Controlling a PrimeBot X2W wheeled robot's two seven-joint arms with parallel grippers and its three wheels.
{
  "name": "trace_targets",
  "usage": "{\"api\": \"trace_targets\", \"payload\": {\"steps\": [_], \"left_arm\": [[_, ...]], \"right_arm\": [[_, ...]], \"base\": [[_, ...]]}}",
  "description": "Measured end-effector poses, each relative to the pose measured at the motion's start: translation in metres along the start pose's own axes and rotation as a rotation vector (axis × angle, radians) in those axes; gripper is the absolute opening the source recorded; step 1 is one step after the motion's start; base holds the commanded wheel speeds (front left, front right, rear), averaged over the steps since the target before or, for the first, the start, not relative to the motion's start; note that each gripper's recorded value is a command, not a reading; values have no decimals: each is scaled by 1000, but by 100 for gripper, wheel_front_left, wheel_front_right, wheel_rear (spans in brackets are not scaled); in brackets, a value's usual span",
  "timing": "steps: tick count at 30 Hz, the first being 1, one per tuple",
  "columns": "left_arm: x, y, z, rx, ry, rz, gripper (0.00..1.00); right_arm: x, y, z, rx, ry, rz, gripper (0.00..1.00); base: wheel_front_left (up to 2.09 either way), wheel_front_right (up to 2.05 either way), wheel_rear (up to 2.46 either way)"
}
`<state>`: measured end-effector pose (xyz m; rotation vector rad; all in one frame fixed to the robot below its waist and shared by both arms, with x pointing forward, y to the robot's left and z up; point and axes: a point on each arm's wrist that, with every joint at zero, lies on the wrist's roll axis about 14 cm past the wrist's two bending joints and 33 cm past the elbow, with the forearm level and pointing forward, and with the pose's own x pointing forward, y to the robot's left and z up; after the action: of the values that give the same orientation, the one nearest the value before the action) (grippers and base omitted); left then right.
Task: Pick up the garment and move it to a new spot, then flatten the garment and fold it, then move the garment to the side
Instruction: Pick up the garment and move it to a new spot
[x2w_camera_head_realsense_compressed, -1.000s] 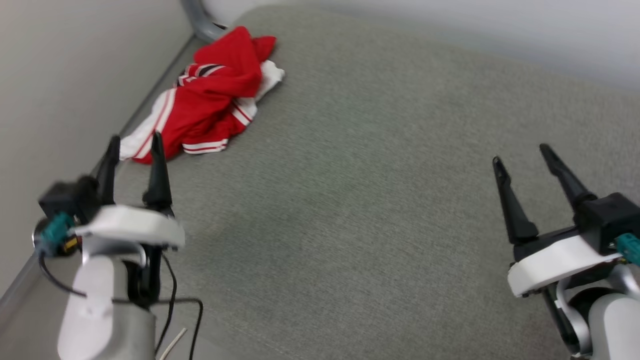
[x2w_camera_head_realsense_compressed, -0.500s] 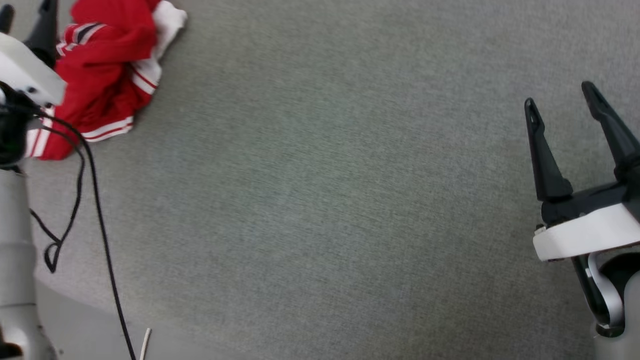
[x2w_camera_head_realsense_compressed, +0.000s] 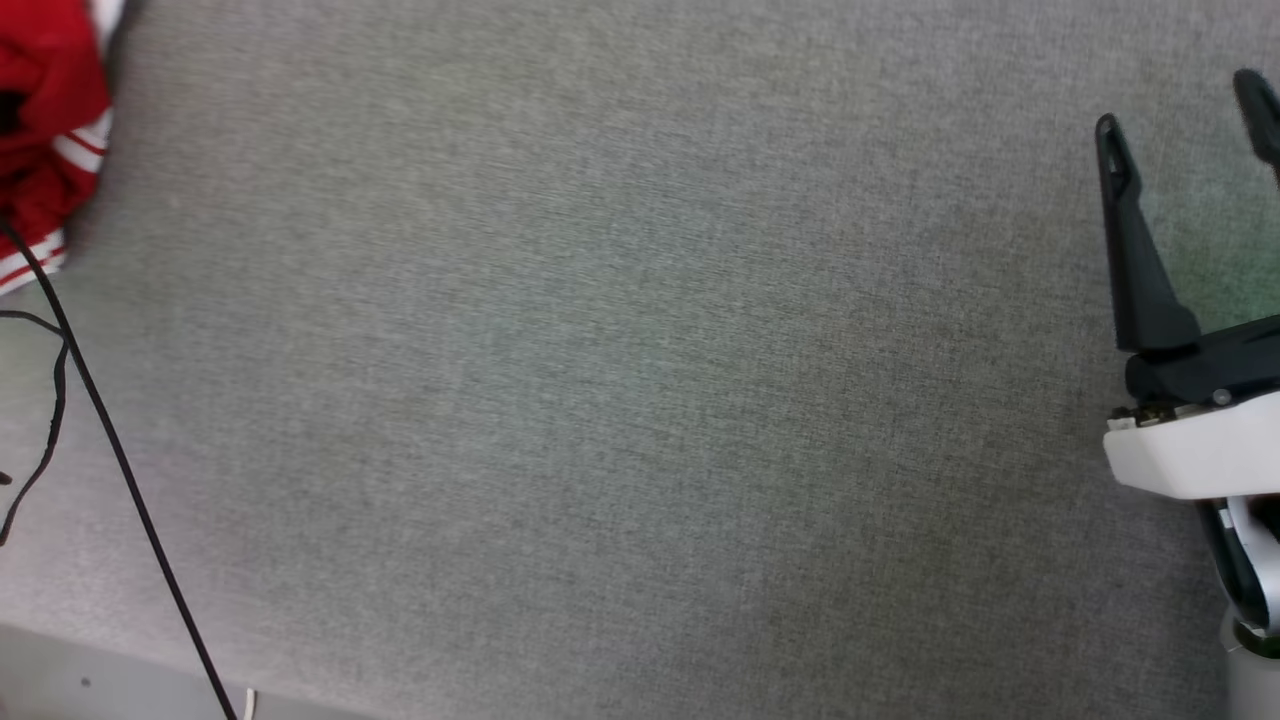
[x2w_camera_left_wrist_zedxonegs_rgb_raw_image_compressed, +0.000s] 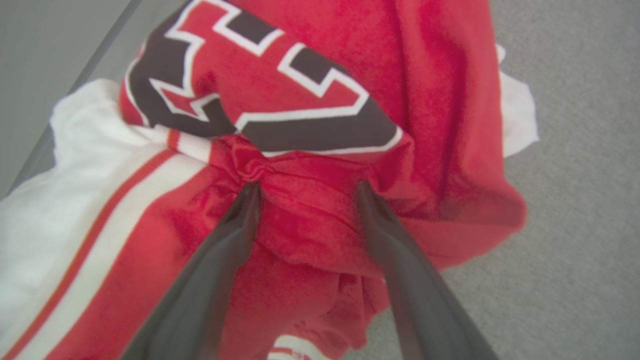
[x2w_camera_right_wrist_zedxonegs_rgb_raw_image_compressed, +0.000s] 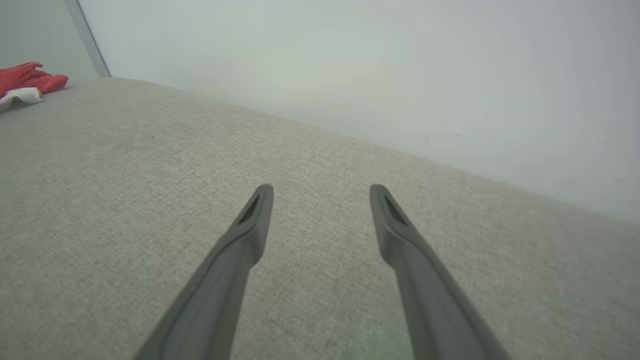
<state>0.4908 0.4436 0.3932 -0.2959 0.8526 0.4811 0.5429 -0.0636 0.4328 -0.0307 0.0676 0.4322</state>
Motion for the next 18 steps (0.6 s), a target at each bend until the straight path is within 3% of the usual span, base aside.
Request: {"api": "trace_targets", "payload": {"steps": [5,6,8,13,18], "left_arm": [[24,2,-34,-56,150,19,100],[25,2,-35,-65,152,17,51],[25,2,-37,-73,150,17,0],[20,5,-34,-41,91,23,0],[1,4,-5,38,-101,18,0]], "right_arm": [[-2,-11,-14,-10,32,-23,100],[-2,-12,-13,-11,31,-24,100],[-3,-13,-10,-15,24,-27,100],[-6,-15,4,-23,0,-40,100],[-15,-11,17,-16,-12,-47,100]], "base": [[0,0,0],[0,0,0],[0,0,0],[0,0,0],[0,0,0]]}}
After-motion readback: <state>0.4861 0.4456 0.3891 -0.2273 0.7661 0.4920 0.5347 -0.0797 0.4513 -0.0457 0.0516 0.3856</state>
